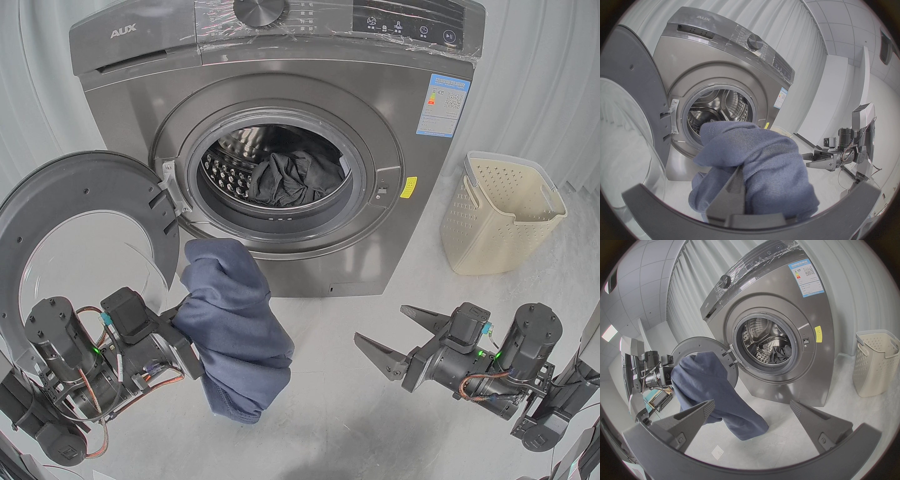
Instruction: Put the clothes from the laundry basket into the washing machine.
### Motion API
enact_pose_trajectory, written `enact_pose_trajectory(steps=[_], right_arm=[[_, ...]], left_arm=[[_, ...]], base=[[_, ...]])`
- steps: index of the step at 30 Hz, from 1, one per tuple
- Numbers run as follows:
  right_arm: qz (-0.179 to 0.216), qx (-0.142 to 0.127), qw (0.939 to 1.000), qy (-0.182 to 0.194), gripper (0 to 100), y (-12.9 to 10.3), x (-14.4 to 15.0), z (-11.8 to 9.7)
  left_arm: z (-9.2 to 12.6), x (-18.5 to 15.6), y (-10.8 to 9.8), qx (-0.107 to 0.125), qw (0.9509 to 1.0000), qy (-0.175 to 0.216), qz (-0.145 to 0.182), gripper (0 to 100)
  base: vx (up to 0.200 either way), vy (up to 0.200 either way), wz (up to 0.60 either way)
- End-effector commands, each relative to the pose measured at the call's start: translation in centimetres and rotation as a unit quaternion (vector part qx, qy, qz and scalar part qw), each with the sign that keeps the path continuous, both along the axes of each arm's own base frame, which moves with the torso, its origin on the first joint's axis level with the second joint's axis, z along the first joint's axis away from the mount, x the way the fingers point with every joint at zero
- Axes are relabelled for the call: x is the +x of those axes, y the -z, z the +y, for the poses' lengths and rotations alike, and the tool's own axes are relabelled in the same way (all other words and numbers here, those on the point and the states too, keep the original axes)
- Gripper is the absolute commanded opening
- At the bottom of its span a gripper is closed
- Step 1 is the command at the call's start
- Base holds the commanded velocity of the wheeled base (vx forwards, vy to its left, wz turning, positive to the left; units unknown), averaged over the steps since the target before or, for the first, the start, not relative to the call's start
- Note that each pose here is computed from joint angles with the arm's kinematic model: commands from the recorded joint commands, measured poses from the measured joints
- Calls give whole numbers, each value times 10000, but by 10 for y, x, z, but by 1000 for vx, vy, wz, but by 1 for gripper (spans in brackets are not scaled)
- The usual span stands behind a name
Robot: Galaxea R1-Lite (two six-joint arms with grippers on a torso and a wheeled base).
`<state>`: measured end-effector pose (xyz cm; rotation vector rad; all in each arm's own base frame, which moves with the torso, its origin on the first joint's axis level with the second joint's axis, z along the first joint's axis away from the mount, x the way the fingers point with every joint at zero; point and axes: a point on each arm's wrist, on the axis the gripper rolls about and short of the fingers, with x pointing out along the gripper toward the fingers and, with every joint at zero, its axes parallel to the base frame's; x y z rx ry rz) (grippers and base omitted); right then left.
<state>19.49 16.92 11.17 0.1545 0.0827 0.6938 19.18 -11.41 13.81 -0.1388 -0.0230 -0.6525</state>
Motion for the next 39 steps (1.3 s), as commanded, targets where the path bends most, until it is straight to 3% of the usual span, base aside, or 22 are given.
enact_pose_trajectory(steps=[1,18,33,39], right_arm=[[11,0,10000,-9,100,0,0,0],[45,-30,10000,-55,100,2,-3,1],[54,-20,9997,-254,100,2,-11,8],[32,-11,9993,-369,100,0,-16,12]], left_arm=[[-1,2,2,21,10000,-2,38,0],[-3,2,9,155,9998,26,147,0],[-6,-3,11,182,9995,126,203,0],[-13,-11,15,226,9986,365,304,0]], base=[[200,0,0],[200,0,0],[0,0,0],[200,0,0]])
